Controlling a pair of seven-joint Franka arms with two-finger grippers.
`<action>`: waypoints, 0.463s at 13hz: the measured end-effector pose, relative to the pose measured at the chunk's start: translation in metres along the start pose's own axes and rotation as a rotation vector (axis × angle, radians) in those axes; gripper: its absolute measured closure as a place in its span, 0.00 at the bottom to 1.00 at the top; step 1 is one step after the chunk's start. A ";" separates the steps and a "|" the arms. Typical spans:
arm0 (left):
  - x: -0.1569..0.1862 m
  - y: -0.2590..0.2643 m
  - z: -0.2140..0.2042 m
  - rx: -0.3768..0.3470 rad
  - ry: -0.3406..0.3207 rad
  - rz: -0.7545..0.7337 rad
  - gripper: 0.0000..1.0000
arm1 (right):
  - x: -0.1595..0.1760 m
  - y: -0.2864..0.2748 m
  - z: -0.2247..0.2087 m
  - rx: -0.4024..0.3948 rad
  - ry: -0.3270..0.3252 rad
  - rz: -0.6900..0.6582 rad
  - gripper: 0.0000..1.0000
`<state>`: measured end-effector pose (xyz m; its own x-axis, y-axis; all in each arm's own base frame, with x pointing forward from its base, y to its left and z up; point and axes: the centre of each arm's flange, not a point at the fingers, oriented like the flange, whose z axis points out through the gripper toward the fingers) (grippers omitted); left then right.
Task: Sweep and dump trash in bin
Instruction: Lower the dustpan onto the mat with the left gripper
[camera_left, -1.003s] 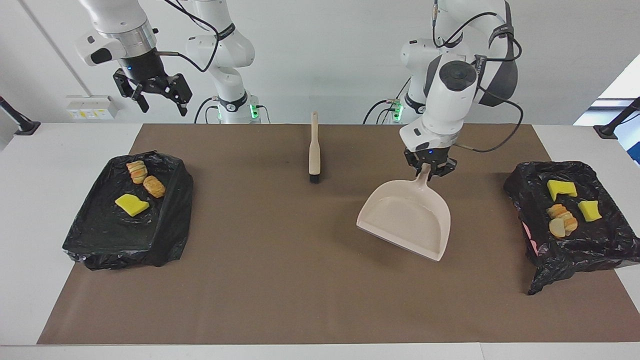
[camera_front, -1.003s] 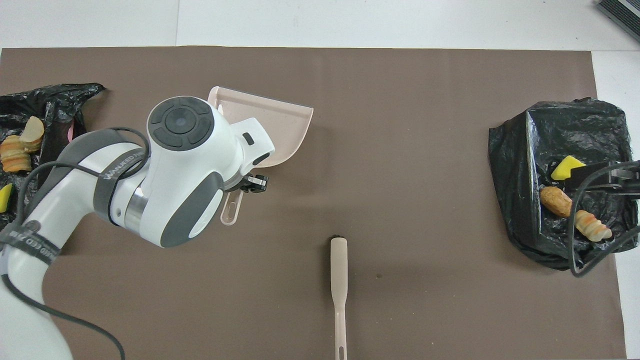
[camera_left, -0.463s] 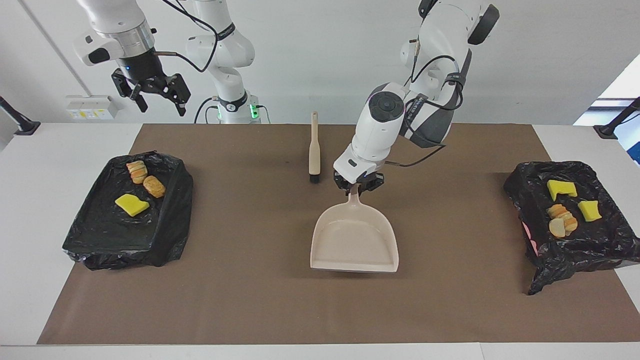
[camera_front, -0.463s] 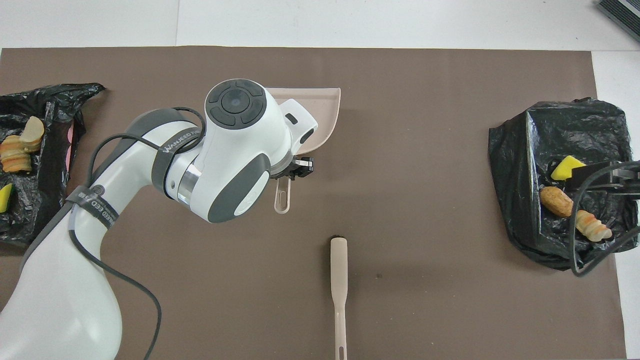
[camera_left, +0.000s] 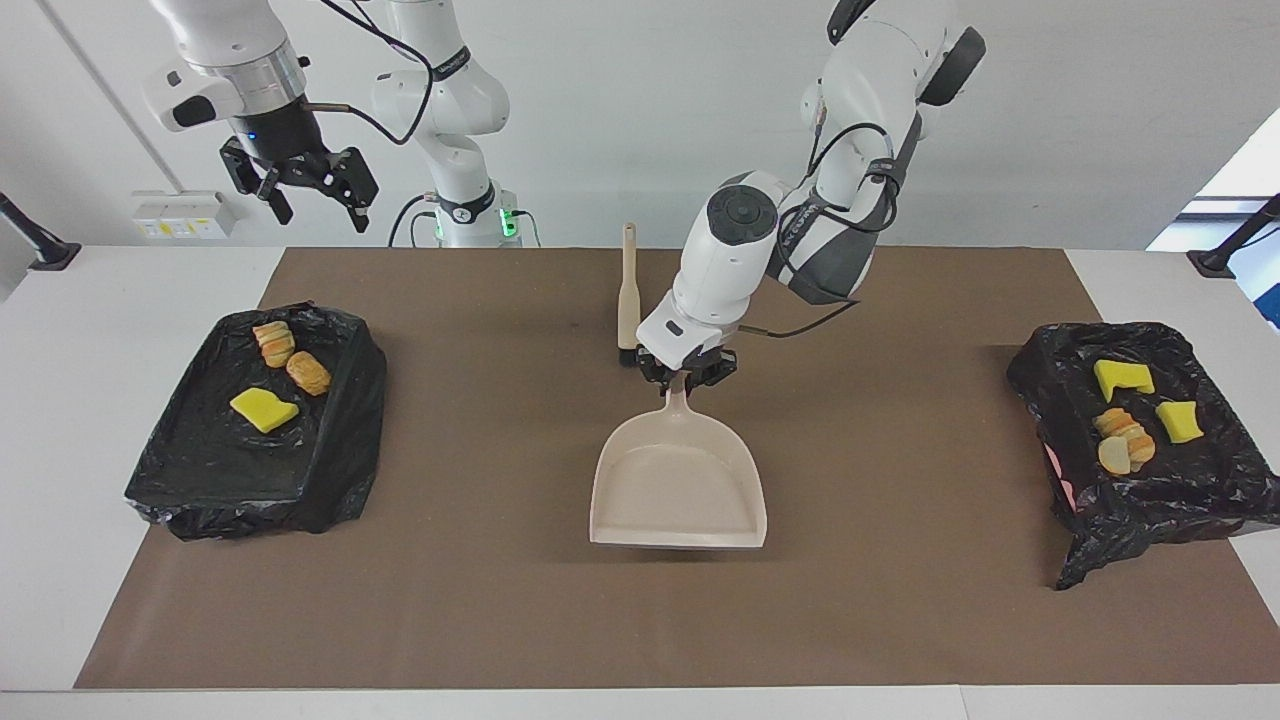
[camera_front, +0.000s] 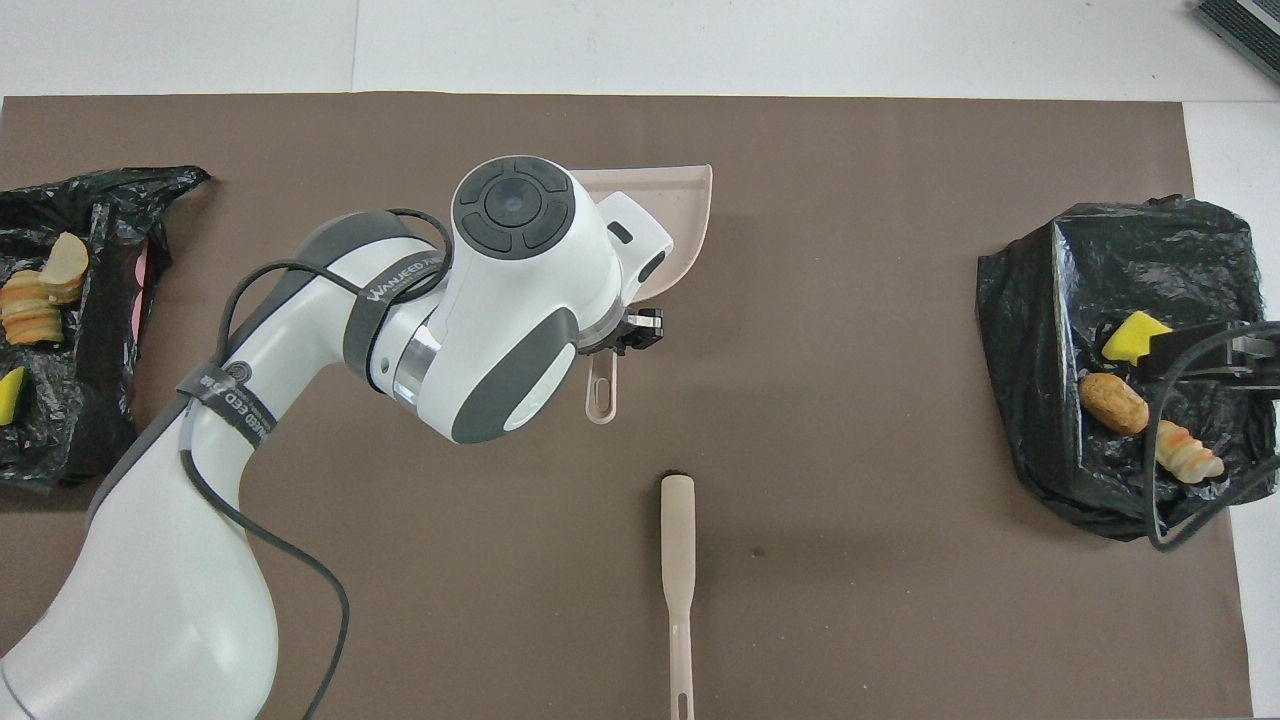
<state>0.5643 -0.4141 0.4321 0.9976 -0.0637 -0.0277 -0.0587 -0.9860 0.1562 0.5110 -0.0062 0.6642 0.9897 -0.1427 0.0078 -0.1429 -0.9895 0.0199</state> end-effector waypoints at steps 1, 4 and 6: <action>0.002 0.001 0.000 -0.009 0.008 -0.003 0.69 | 0.000 0.000 0.000 0.000 0.000 0.000 0.00; 0.000 0.007 0.008 -0.002 0.006 0.010 0.69 | 0.000 0.000 0.000 0.000 0.001 0.001 0.00; -0.001 0.013 0.022 0.016 0.001 0.016 0.69 | 0.001 0.000 0.000 0.001 0.005 0.001 0.00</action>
<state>0.5617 -0.4299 0.4120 0.9965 -0.0795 -0.0240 -0.0753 -0.9872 0.1404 0.5115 -0.0067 0.6647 0.9896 -0.1436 0.0127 -0.1438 -0.9894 0.0191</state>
